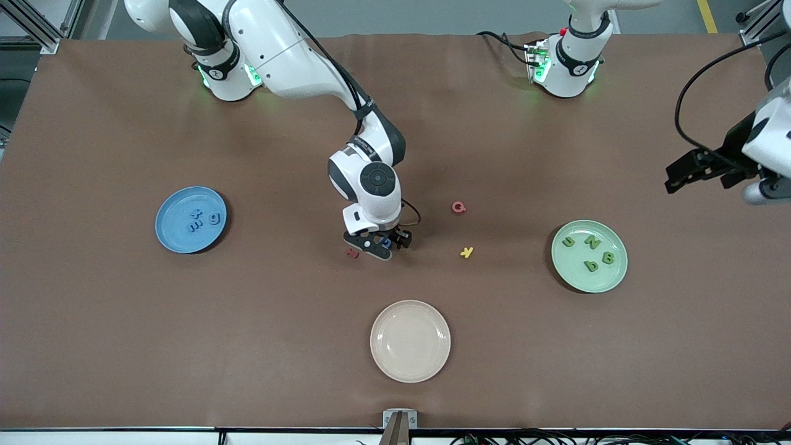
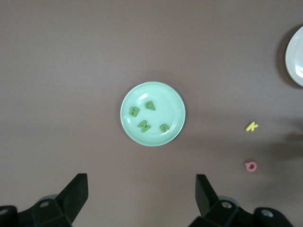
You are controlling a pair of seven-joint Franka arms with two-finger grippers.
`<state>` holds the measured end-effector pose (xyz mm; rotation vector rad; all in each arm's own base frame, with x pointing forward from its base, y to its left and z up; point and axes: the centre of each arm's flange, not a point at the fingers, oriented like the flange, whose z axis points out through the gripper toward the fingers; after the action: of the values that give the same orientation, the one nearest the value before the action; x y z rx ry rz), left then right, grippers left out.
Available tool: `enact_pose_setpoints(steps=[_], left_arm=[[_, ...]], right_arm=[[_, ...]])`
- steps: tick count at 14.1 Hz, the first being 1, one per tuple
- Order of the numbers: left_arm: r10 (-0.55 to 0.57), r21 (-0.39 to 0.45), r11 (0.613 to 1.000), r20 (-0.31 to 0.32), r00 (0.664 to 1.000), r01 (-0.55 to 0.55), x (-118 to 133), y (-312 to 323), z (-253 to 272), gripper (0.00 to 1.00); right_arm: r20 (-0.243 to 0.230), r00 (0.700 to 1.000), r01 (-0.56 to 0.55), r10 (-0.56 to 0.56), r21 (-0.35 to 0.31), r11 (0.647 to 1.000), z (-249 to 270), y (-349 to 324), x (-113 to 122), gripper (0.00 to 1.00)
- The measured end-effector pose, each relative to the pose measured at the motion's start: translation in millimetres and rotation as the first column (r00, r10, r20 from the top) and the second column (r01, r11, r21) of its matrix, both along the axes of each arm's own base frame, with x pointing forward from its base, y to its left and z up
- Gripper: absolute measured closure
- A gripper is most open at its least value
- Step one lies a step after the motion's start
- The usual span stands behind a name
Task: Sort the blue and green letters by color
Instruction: 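Grasp the blue c with the right gripper and lift it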
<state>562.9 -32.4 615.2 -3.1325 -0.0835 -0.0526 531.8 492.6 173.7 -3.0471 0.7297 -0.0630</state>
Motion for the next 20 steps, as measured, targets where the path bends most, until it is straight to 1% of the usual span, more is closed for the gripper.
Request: enact_pose_setpoints(steps=[1, 2, 3, 5, 6, 7, 8, 9, 15, 17, 19, 20], left_arm=[[-0.009, -0.007, 1.000, -0.006, 1.000, 0.009, -8, 4, 0, 0.00], [-0.012, -0.008, 1.000, -0.008, 1.000, 0.012, -14, 4, -1, 0.00], [-0.015, -0.007, 1.000, -0.008, 1.000, 0.015, -19, 3, 0, 0.00], [-0.020, -0.005, 1.000, -0.003, 1.000, 0.020, -23, 0, 3, 0.00], [-0.021, -0.005, 1.000, 0.001, 1.000, 0.021, -24, 0, 5, 0.00], [-0.021, -0.005, 1.000, 0.005, 1.000, 0.021, -24, 0, 7, 0.00], [-0.020, -0.005, 1.000, 0.008, 1.000, 0.020, -24, 0, 8, 0.00], [-0.019, -0.005, 1.000, 0.007, 1.000, 0.019, -24, 1, 8, 0.00], [-0.018, -0.005, 1.000, 0.003, 1.000, 0.018, -27, 1, 11, 0.00], [-0.018, -0.005, 1.000, 0.003, 1.000, 0.018, -27, 1, 11, 0.00], [-0.019, -0.005, 1.000, 0.003, 1.000, 0.019, -27, 1, 11, 0.00], [-0.020, -0.005, 1.000, 0.003, 1.000, 0.020, -27, 0, 11, 0.00]], right_arm=[[0.001, 1.000, 0.000, 0.000, 0.000, 1.000, 0, 0, 0, 0.16], [0.003, 1.000, -0.001, 0.001, 0.002, 1.000, 1, 1, 1, 0.16], [0.004, 1.000, -0.002, 0.002, 0.003, 1.000, 1, 1, 1, 0.21], [0.011, 1.000, -0.003, 0.003, 0.008, 1.000, 6, 3, 3, 0.44], [0.010, 1.000, -0.003, 0.003, 0.008, 1.000, 6, 4, 3, 0.50], [0.010, 1.000, -0.003, 0.003, 0.007, 1.000, 6, 4, 3, 0.50], [0.009, 1.000, -0.003, 0.003, 0.006, 1.000, 7, 3, 3, 0.56], [0.008, 1.000, -0.003, 0.003, 0.005, 1.000, 8, 3, 3, 0.67], [0.006, 1.000, -0.002, 0.002, 0.001, 1.000, 9, 2, 4, 0.66], [-0.029, 1.000, -0.008, 0.007, -0.039, 0.999, 11, -7, 10, 0.66], [-0.060, 0.997, -0.043, 0.039, -0.067, 0.997, 24, -24, 24, 0.66], [-0.090, 0.995, -0.057, 0.049, -0.084, 0.995, 35, -40, 33, 0.66]])
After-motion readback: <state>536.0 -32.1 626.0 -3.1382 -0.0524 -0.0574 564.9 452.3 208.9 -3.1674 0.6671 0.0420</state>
